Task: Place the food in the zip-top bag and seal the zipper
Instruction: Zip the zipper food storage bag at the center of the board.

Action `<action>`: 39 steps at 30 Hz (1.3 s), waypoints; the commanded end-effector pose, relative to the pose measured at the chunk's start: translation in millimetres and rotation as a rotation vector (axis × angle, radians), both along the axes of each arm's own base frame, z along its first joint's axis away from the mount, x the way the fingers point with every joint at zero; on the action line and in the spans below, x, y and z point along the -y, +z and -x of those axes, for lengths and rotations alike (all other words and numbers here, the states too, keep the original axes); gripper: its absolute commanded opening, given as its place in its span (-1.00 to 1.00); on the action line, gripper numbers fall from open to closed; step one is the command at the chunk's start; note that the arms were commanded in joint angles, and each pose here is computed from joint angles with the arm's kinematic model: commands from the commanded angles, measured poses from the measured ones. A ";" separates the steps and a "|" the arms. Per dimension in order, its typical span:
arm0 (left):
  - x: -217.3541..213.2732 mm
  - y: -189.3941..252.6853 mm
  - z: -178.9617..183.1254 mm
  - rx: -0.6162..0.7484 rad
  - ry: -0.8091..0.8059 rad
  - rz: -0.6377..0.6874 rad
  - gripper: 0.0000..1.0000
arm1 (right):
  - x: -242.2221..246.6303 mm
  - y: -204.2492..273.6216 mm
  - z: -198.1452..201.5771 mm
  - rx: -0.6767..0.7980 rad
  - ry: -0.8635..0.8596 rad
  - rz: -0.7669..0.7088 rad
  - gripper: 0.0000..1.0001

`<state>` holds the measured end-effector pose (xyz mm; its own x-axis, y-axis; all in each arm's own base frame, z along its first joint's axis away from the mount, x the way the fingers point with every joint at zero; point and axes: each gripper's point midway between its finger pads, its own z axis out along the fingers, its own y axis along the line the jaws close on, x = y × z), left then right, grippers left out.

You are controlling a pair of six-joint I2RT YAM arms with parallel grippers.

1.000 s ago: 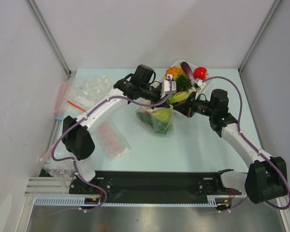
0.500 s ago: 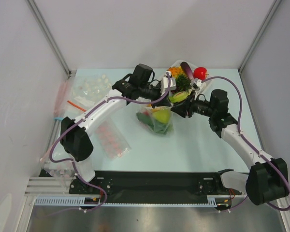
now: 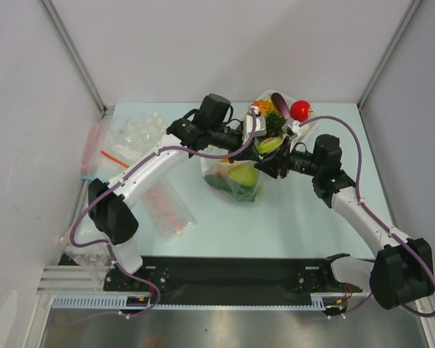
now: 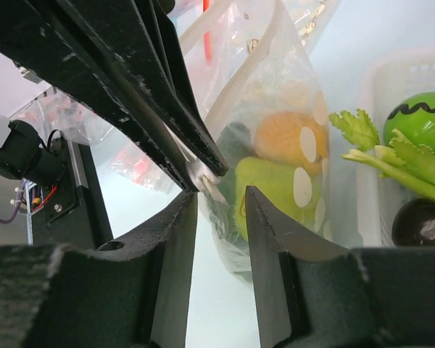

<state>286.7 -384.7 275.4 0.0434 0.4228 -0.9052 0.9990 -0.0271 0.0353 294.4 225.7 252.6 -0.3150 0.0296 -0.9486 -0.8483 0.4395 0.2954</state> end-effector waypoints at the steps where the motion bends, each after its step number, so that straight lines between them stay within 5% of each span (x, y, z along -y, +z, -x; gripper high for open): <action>1: 0.5 57.6 19.1 0.104 -0.083 0.109 -0.99 | -3.9 19.0 -0.6 0.087 0.027 -0.015 -0.25; 4: 0.7 60.3 21.5 0.109 -0.092 0.116 -1.00 | -4.2 18.8 -1.1 0.094 0.030 -0.014 -0.46; 8: -0.1 56.8 19.6 0.107 -0.080 0.106 -0.99 | -4.3 20.6 -2.3 0.099 0.027 -0.018 -1.00; 39: -32.2 -4.7 -29.1 -0.008 0.251 -0.092 -0.99 | 39.9 18.1 -45.2 -0.037 -0.228 -0.186 -1.00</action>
